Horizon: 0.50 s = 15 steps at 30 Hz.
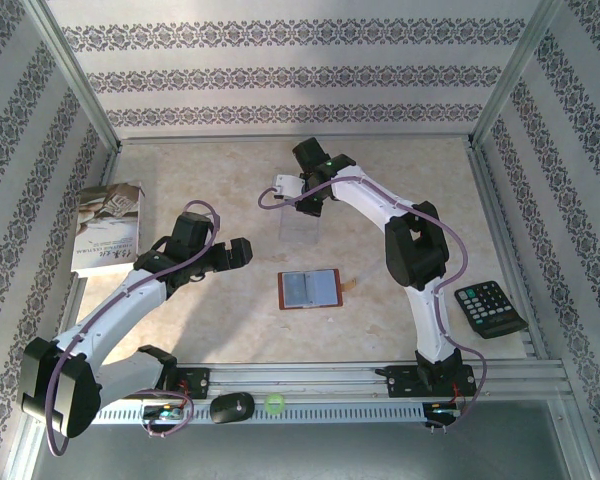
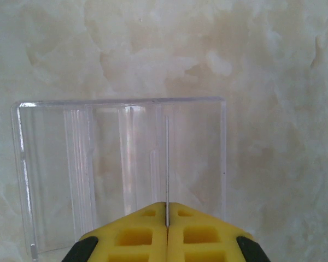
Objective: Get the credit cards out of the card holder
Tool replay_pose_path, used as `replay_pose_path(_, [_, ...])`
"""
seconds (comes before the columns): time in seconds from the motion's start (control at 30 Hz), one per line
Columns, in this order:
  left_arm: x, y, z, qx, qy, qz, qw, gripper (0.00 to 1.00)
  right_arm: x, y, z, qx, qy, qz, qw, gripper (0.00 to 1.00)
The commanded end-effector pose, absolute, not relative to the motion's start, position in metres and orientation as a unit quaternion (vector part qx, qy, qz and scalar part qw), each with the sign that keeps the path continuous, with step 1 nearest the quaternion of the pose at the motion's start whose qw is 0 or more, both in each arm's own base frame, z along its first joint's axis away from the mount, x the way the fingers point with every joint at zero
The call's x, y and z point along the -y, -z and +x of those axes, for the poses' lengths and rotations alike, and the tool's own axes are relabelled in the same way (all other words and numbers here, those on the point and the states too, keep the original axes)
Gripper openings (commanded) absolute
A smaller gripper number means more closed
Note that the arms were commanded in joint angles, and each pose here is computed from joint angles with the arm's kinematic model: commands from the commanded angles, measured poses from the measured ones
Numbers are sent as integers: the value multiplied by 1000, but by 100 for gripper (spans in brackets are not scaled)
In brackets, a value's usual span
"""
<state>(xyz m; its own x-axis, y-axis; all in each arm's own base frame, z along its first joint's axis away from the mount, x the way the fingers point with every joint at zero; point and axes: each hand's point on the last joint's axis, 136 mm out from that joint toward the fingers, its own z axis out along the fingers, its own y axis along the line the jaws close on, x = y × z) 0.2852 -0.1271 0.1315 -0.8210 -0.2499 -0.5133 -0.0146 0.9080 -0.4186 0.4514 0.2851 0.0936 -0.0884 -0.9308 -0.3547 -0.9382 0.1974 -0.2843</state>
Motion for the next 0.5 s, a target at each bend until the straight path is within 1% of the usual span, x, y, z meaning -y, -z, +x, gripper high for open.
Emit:
replay_pose_path(0.0, [125,-138,288,-930,206,-76,293,100,-289,-86,447,-740,-21,-635,219,0])
replay_pose_path(0.03, [126,-138,288,-930,207,-76,293,100,-289,-88,450,-743,-19,-630,224,0])
replay_pose_path(0.07, [126,-138,287,-930,210,-76,292,100,-287,-87,456,-747,-11,-624,230,3])
replay_pose_path(0.13, [128,-138,287,-930,214,-75,290,100,-286,-91,470,-751,14,-610,252,15])
replay_pose_path(0.17, [129,-139,287,-929,216,-75,291,100,-285,-93,476,-752,26,-603,264,24])
replay_pose_path(0.2, [129,-140,287,-929,217,-74,291,100,-286,-98,484,-754,36,-592,283,29])
replay_pose_path(0.27, [129,-140,288,-928,218,-75,292,100,-286,-110,498,-754,53,-573,317,35])
replay_pose_path(0.47, [130,-148,289,-920,229,-76,308,100,-288,-156,519,-763,65,-505,399,42])
